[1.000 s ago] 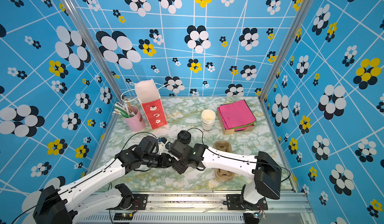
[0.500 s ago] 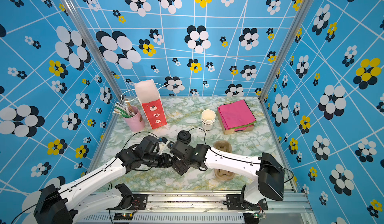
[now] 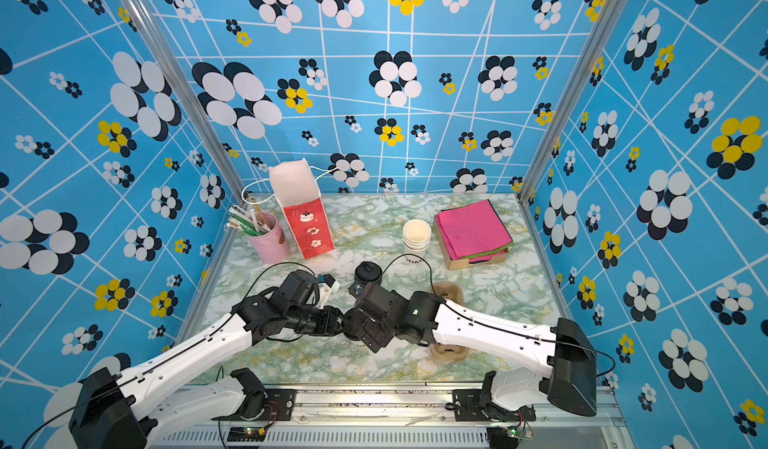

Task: Pack the takeout coffee
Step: 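Press the black lid down onto the cup with the right gripper, then release the lidded cup and raise both grippers away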

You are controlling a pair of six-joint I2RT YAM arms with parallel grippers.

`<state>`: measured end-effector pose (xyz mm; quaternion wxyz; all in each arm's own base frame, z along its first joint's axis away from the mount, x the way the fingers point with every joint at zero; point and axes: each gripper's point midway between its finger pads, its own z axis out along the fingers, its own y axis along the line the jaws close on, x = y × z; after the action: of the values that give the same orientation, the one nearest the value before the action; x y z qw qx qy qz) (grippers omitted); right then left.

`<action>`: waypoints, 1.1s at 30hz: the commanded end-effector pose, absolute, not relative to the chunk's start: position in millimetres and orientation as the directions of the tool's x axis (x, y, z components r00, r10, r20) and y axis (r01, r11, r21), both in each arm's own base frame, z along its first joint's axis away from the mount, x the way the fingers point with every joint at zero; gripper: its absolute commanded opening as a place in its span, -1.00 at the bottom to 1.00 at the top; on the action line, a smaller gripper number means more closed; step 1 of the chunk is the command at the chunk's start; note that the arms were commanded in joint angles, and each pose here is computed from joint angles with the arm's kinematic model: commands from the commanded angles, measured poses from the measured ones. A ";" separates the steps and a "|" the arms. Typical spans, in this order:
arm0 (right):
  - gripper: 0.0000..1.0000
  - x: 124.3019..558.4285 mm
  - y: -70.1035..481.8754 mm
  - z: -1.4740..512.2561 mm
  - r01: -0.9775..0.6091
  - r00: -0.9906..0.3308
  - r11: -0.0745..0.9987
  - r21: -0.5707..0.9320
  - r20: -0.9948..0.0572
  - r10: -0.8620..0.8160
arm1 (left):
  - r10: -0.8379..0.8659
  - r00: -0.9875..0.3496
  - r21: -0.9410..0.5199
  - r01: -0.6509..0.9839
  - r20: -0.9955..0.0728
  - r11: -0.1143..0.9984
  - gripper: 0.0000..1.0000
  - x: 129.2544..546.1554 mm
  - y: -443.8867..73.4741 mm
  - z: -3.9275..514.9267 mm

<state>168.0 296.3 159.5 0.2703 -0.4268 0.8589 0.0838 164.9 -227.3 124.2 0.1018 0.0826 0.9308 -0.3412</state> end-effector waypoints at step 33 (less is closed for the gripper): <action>0.98 288.4 310.0 170.9 -0.529 -0.711 0.849 0.002 -0.547 -0.442 | -0.073 -0.835 -0.615 0.339 -0.546 0.712 0.75 196.4 -195.8 213.8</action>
<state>281.9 308.2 182.3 0.2986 -0.2707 0.9109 0.0889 197.0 -198.0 217.0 0.2694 0.0690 0.8870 -0.3687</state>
